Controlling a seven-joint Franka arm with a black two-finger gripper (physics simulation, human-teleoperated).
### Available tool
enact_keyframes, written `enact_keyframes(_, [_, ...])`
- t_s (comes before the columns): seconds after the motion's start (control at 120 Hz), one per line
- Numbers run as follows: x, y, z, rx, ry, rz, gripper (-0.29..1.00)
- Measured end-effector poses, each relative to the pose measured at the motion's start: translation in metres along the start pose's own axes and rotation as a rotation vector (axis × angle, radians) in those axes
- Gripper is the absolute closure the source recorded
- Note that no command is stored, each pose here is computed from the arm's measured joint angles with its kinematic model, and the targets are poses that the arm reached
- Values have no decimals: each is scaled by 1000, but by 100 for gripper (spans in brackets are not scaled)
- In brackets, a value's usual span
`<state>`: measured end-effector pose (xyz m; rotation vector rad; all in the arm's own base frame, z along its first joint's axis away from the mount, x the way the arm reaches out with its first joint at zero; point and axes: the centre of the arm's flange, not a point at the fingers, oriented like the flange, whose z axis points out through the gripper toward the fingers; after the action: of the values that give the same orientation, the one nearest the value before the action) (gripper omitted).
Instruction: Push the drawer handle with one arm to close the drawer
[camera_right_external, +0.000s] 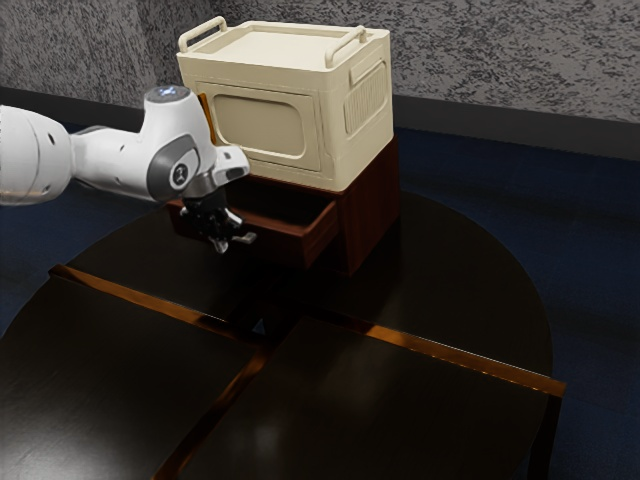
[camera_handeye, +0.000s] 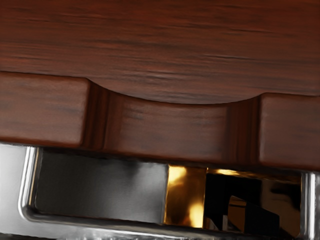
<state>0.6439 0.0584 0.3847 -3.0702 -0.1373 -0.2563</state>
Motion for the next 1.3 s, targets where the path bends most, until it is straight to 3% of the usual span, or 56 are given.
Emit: enact_keyframes(1.3, [87,15,16,-12,146,125,78])
